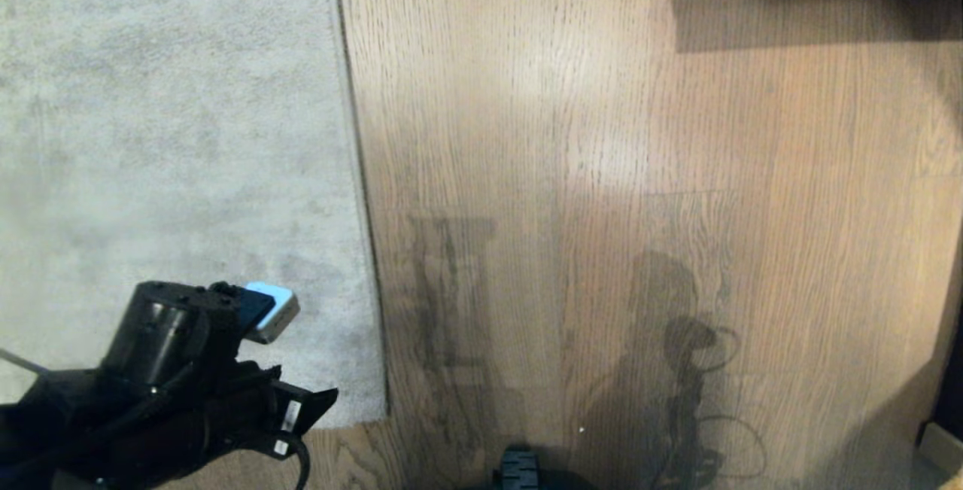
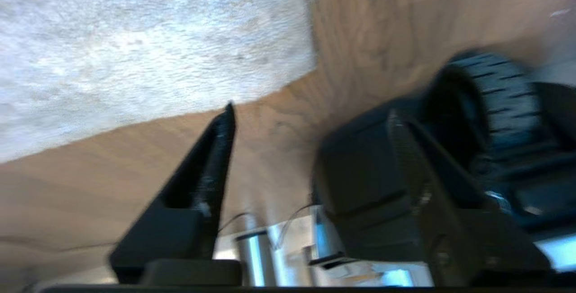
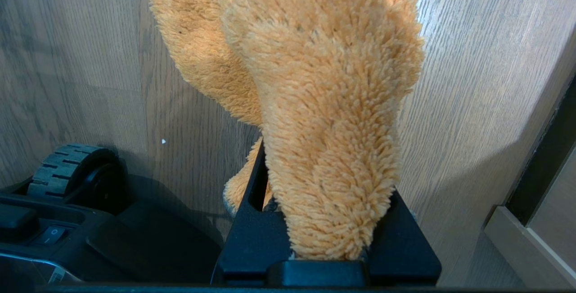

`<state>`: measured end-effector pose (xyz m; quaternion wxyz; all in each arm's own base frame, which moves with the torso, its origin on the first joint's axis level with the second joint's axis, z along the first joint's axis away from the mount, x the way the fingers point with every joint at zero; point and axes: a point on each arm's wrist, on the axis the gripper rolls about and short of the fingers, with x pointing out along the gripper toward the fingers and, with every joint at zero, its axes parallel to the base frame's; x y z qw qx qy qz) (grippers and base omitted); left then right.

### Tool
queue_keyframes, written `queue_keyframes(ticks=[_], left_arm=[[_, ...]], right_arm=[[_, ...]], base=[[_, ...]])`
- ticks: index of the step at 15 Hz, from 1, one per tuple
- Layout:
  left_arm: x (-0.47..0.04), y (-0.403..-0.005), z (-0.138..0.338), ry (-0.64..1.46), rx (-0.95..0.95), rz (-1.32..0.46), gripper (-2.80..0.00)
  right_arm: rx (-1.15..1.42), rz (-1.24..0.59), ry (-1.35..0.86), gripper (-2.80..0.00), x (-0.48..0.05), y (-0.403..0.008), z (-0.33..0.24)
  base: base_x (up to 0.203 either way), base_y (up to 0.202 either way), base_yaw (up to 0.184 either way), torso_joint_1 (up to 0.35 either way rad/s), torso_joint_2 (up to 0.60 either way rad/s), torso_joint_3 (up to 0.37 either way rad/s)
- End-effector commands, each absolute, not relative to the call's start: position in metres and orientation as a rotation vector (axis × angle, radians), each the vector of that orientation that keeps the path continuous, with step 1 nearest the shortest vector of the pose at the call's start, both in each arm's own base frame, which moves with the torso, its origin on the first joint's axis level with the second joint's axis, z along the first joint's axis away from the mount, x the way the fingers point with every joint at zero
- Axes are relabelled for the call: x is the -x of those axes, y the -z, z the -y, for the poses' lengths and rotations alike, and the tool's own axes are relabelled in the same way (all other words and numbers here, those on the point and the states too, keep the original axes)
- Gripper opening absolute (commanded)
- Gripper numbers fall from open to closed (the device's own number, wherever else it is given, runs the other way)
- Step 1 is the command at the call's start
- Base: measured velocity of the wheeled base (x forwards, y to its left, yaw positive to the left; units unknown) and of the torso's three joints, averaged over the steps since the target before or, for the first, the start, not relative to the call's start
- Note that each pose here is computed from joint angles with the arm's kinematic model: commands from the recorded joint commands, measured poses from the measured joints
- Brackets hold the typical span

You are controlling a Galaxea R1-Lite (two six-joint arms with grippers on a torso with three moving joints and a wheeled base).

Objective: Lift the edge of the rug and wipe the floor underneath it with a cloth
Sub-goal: Lift up the carpet

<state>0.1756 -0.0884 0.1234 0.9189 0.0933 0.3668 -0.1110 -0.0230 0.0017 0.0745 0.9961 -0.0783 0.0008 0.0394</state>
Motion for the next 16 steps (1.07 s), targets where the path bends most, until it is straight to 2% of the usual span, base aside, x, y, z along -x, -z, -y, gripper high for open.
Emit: queue_keyframes(ticks=[1,16], left_arm=[[-0.187,-0.112,0.103,0.184,-0.262,-0.787,0.0],[-0.264,-0.079,0.15,-0.087,-0.437,-0.774,0.0]], right_arm=[[0.158,-0.003,-0.08,-2.8,0.023,-0.075,-0.002],[0.158,-0.003,-0.08,-2.8,0.023,-0.075,-0.002]], base=[[0.0,0.0,0.0,0.0,0.0,0.0],[0.0,0.0,0.0,0.0,0.0,0.0]])
